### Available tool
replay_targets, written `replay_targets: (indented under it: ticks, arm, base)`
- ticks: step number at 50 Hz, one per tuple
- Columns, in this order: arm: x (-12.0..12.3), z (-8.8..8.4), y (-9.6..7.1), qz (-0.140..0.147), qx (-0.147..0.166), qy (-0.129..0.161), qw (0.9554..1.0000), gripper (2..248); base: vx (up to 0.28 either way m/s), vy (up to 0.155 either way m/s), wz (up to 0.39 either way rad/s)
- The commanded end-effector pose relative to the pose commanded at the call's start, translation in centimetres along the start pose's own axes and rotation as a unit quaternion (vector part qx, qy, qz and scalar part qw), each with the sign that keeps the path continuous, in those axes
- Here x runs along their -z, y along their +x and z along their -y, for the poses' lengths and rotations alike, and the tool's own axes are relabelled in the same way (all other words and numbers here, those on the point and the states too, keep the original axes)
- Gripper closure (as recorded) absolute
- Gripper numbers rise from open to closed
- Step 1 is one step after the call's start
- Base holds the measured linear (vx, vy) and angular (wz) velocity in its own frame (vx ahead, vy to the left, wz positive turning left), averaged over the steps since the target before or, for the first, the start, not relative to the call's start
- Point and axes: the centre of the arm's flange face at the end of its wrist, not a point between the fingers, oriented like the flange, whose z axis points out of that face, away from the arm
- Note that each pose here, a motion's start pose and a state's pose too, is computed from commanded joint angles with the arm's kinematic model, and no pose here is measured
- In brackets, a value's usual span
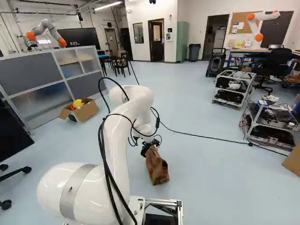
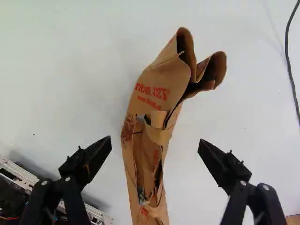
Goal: Pick up the grocery bag from the ground
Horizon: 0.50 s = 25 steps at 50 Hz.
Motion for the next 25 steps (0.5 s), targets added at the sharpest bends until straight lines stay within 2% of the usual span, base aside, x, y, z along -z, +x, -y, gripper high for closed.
replay_targets:
  ticks: [25]
  arm:
    - [-3.7,0.4,-0.4,0.004,0.0,0.004,1.0,3]
  base:
    - [0.0,0.0,0.0]
